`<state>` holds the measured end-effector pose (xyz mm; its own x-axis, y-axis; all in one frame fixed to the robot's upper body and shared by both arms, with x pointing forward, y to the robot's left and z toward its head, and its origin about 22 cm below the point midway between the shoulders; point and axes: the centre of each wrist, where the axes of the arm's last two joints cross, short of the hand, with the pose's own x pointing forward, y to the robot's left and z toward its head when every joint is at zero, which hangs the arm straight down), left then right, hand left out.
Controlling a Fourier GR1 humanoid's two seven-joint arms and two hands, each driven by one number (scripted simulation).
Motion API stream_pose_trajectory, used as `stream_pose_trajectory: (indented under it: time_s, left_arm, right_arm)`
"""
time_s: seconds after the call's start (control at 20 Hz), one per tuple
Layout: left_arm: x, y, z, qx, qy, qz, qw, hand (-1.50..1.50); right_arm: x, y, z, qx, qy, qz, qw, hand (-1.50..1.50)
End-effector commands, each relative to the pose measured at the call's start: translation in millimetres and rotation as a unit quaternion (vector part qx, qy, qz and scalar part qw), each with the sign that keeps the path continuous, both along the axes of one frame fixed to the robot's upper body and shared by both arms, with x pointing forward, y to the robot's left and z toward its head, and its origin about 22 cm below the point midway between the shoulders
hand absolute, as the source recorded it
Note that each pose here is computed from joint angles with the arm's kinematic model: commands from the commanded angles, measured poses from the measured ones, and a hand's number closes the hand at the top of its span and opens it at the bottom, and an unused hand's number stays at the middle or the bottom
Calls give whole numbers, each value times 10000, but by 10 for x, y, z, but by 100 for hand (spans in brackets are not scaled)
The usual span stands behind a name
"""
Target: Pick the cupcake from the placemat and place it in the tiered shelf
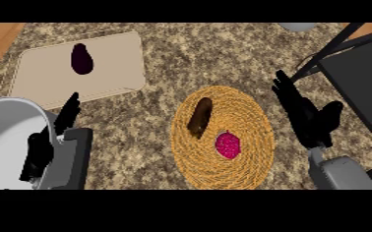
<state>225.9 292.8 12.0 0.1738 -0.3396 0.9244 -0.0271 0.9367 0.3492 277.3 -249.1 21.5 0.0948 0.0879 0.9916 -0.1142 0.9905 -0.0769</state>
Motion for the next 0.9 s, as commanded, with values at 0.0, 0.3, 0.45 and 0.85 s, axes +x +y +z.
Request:
stream_pose_trajectory:
  time_s: [0.0,0.3,0.45,0.85]
  left_arm:
    - [-128,43,-126,-285,227,194,9991,0]
    - [-296,65,-335,-1051,903,406,9895,0]
    - [-238,59,-366,-1407,1155,442,9823,0]
    - [-315,113,-260,-1537,1194,573,9792,0]
  right_arm:
    - [99,-76,182,-217,-350,195,9990,150]
    - [225,-1038,814,-3252,-1176,40,9383,150]
    - [191,-990,401,-1802,-652,84,9814,150]
    - [181,-787,539,-1576,-1054,1813,9650,-150]
